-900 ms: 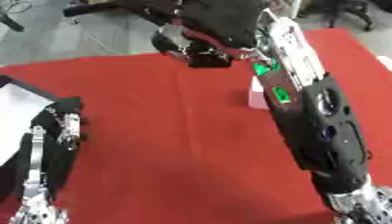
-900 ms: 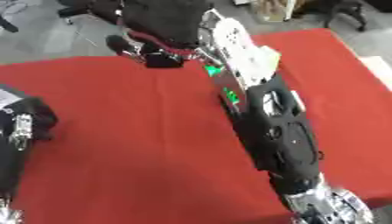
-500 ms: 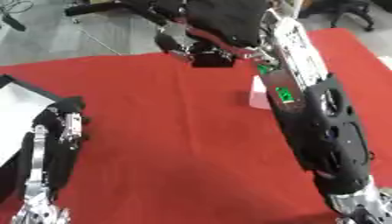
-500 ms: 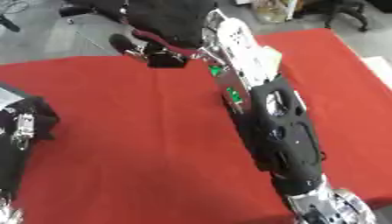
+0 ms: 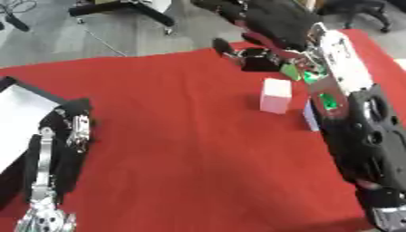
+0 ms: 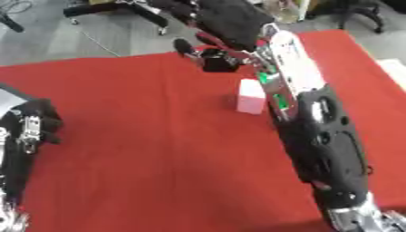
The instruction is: Pick up the objects with one hand, pass them to the other hand, and then place them into the box on the other side of the table.
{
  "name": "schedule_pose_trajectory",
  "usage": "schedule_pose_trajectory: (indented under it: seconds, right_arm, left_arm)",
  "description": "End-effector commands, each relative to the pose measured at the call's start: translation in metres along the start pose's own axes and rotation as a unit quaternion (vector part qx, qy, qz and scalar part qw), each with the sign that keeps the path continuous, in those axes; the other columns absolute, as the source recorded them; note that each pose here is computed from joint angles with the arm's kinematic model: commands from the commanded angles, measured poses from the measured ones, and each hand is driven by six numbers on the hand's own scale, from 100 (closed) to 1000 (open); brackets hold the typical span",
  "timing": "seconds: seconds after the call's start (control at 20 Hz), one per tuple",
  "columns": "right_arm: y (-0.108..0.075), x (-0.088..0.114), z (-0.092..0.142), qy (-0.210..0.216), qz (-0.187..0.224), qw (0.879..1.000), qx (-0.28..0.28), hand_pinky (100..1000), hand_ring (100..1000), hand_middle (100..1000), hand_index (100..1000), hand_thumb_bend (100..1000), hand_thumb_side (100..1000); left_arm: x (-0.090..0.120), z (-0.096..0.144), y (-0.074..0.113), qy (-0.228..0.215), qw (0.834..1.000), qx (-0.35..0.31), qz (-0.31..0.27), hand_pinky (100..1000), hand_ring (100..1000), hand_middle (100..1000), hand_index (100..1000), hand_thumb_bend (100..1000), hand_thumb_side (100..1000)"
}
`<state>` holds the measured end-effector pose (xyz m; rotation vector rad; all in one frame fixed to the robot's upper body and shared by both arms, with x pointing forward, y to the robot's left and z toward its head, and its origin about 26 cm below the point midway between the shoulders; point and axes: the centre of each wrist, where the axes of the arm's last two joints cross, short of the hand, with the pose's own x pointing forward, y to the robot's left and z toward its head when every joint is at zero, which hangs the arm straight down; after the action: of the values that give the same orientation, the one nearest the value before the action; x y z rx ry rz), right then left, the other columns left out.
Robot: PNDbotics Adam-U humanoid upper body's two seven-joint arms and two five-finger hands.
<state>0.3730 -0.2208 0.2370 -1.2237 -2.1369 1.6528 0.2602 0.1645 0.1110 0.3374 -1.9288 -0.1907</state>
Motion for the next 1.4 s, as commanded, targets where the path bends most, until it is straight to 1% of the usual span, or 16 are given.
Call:
schedule_pose_trajectory:
  seconds: [0.05, 0.2, 0.35, 0.45, 0.6, 0.75, 0.9, 1.0, 1.2, 1.25, 1.3, 1.4]
  right_arm:
    - [-0.001, -0.032, 0.025, 0.069, -0.002, 0.997, 0.016, 828, 851, 852, 987, 100, 323]
    - [0.014, -0.053, 0.054, 0.133, -0.036, 0.989, 0.043, 875, 909, 896, 982, 100, 519]
    - [0.030, -0.069, 0.080, 0.183, -0.074, 0.978, 0.066, 912, 954, 926, 977, 100, 645]
    - [0.038, -0.075, 0.092, 0.205, -0.096, 0.971, 0.074, 928, 976, 938, 975, 100, 696]
    - [0.048, -0.082, 0.107, 0.230, -0.121, 0.962, 0.087, 954, 1000, 950, 973, 100, 748]
    - [0.056, -0.087, 0.122, 0.251, -0.145, 0.951, 0.105, 976, 1000, 952, 968, 100, 781]
    - [0.065, -0.094, 0.138, 0.270, -0.175, 0.938, 0.125, 1000, 1000, 953, 963, 100, 824]
    - [0.070, -0.096, 0.147, 0.279, -0.193, 0.931, 0.137, 1000, 1000, 955, 961, 100, 849]
    - [0.079, -0.099, 0.163, 0.291, -0.226, 0.915, 0.163, 1000, 1000, 956, 958, 100, 871]
    - [0.081, -0.100, 0.166, 0.293, -0.235, 0.911, 0.170, 1000, 1000, 955, 957, 100, 858]
    - [0.083, -0.101, 0.170, 0.294, -0.244, 0.907, 0.178, 1000, 1000, 955, 955, 100, 877]
    - [0.086, -0.103, 0.178, 0.296, -0.264, 0.897, 0.196, 1000, 1000, 950, 951, 100, 878]
  left_arm:
    - [0.007, -0.002, 0.005, -0.014, 1.000, 0.008, -0.002, 453, 585, 648, 752, 100, 829]
    - [0.006, -0.002, 0.006, -0.013, 1.000, 0.010, -0.004, 453, 586, 649, 752, 100, 830]
    - [0.006, -0.002, 0.006, -0.012, 1.000, 0.010, -0.006, 452, 586, 649, 752, 100, 831]
    - [0.006, -0.002, 0.006, -0.011, 1.000, 0.011, -0.006, 452, 586, 649, 752, 100, 831]
    - [0.006, -0.002, 0.006, -0.012, 1.000, 0.011, -0.007, 452, 587, 649, 752, 100, 831]
    - [0.006, -0.002, 0.006, -0.012, 1.000, 0.012, -0.007, 452, 587, 649, 752, 100, 832]
    - [0.005, -0.002, 0.007, -0.011, 1.000, 0.012, -0.008, 452, 587, 649, 752, 100, 832]
    - [0.005, -0.002, 0.007, -0.011, 1.000, 0.012, -0.009, 452, 587, 649, 752, 100, 833]
    - [0.005, -0.003, 0.007, -0.011, 1.000, 0.012, -0.010, 451, 588, 649, 752, 100, 833]
    - [0.005, -0.003, 0.007, -0.011, 1.000, 0.012, -0.010, 451, 588, 649, 752, 100, 832]
    - [0.005, -0.003, 0.007, -0.011, 1.000, 0.012, -0.010, 451, 588, 649, 752, 100, 833]
    - [0.005, -0.003, 0.007, -0.011, 1.000, 0.012, -0.011, 451, 588, 650, 752, 100, 833]
